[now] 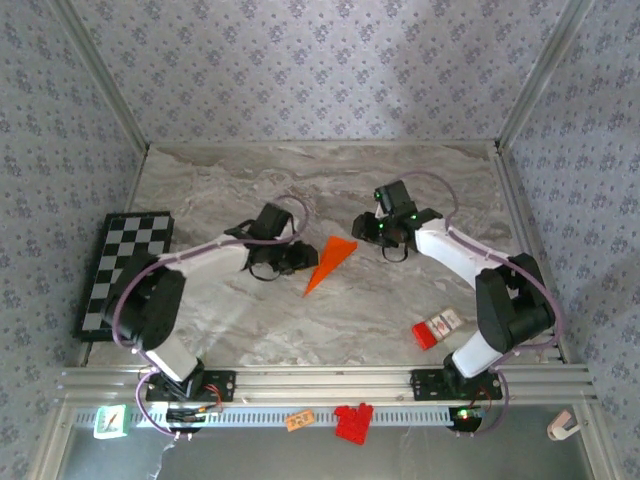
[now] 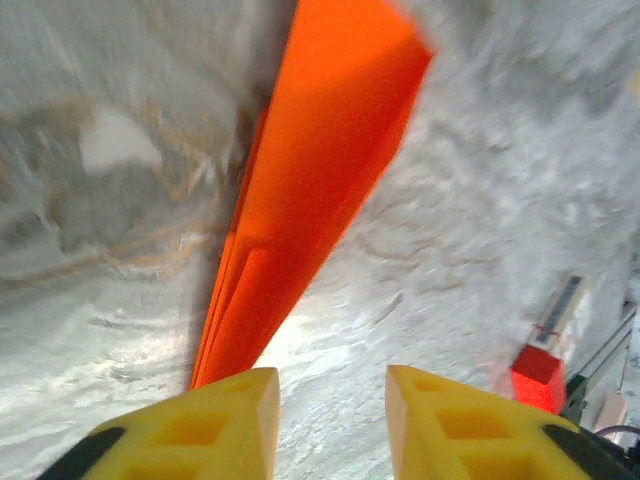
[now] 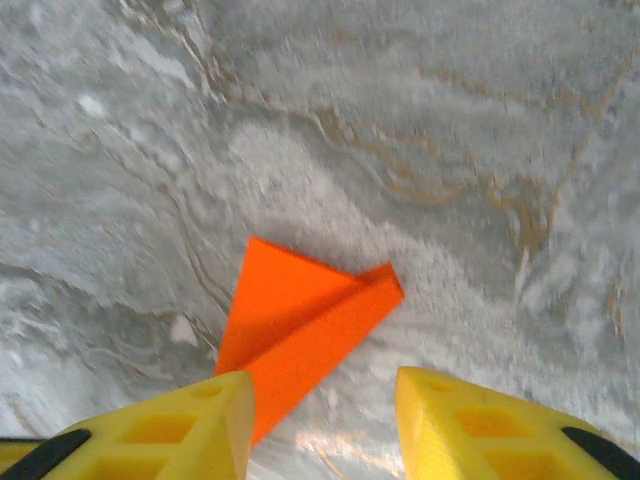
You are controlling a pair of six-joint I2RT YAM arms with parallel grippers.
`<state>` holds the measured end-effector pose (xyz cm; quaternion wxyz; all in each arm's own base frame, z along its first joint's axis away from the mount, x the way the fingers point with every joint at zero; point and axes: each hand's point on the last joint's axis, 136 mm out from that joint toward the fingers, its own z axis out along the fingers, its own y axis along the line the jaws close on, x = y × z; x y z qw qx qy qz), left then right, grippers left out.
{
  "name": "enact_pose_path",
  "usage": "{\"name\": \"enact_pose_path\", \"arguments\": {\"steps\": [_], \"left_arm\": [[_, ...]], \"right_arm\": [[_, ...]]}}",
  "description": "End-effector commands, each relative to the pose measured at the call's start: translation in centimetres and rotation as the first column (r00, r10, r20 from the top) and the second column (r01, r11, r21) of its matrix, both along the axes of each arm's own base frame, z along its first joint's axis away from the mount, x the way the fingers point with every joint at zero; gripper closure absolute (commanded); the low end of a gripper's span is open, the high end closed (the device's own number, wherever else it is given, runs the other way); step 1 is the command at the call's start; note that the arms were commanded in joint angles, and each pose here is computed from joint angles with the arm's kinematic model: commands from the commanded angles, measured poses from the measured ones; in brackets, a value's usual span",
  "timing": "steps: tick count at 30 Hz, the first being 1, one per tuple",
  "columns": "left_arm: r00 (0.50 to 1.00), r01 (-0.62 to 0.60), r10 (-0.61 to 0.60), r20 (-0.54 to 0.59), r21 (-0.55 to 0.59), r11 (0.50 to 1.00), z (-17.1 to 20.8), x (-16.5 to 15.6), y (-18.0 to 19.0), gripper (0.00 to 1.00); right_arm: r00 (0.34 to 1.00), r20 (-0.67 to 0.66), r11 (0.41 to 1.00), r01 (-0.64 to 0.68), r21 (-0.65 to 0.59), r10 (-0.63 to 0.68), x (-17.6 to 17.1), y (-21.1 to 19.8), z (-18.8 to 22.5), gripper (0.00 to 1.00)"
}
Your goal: Fold a paper plane with a square sheet of paper (pick it up from the middle)
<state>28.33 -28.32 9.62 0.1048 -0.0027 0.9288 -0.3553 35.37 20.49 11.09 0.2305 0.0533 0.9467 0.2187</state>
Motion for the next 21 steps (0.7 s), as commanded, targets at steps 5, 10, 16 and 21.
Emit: {"name": "enact_pose_path", "arguments": {"steps": [5, 10, 16, 21], "left_arm": [[0.977, -0.180, 0.159, 0.144, 0.147, 0.973, 2.9, 2.1, 7.6, 0.40], [0.953, -0.260, 0.202, 0.227, 0.263, 0.929, 2.9, 2.5, 12.6, 0.25], [0.915, -0.348, 0.215, 0.342, 0.395, 0.850, 4.1, 2.6, 18.1, 0.12], [0.900, -0.371, 0.232, 0.369, 0.369, 0.852, 4.4, 2.6, 18.6, 0.07]], "right_arm": [[0.992, -0.085, 0.981, 0.082, -0.176, -0.098, -3.5, 2.1, -1.9, 0.43], [0.987, -0.099, 0.964, 0.096, -0.249, -0.124, -3.8, 5.1, -2.5, 0.37], [0.974, -0.091, 0.918, 0.164, -0.361, -0.209, -3.8, 5.6, -3.1, 0.32], [0.948, -0.169, 0.915, 0.198, -0.352, -0.270, -3.9, 6.6, -5.0, 0.33]]}}
